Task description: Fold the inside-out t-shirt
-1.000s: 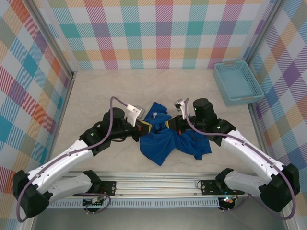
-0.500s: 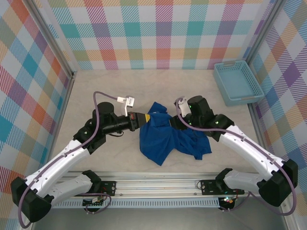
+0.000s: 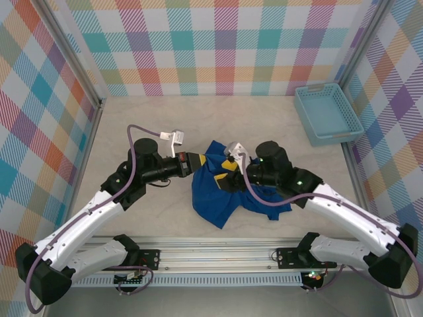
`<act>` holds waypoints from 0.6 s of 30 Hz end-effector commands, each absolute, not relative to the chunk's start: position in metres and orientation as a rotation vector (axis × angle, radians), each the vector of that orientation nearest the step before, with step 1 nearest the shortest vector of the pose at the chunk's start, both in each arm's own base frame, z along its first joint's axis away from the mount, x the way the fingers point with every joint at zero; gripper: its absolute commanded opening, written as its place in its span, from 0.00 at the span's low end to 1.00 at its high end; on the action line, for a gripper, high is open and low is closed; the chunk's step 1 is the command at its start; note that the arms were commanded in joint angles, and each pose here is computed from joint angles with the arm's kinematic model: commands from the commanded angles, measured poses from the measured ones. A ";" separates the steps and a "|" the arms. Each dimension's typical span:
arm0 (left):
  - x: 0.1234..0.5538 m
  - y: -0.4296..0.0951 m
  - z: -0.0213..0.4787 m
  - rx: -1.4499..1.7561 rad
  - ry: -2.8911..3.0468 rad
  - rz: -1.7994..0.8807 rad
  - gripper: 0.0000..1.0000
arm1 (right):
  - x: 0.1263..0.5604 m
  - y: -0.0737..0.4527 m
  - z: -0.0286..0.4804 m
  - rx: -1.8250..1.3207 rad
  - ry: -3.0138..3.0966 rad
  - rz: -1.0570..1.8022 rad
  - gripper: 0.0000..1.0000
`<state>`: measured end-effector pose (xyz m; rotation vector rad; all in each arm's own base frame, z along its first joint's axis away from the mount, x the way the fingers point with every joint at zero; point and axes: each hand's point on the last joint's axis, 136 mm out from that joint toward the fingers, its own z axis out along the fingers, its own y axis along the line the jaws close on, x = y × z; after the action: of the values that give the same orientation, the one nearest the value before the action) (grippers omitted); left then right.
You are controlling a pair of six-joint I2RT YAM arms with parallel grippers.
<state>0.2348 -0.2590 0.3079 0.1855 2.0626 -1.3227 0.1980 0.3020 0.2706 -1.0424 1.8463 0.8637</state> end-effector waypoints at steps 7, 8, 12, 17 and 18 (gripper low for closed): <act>0.232 -0.254 0.321 0.198 2.022 -1.322 0.00 | 0.203 0.331 0.305 -1.035 1.716 0.990 0.32; 0.232 -0.254 0.320 0.198 2.023 -1.320 0.00 | 0.204 0.330 0.305 -1.030 1.717 0.983 0.28; 0.233 -0.255 0.317 0.200 2.029 -1.313 0.00 | 0.205 0.323 0.307 -1.007 1.727 0.952 0.07; 0.239 -0.248 0.308 0.179 2.048 -1.235 0.00 | 0.202 0.308 0.320 -1.000 1.736 0.905 0.00; 0.240 -0.244 0.305 0.174 2.053 -1.199 0.00 | 0.200 0.304 0.326 -0.999 1.734 0.907 0.00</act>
<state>0.2371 -0.2552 0.3060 0.1790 2.0629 -1.2854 0.2044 0.3149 0.2914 -1.0123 1.7997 0.9205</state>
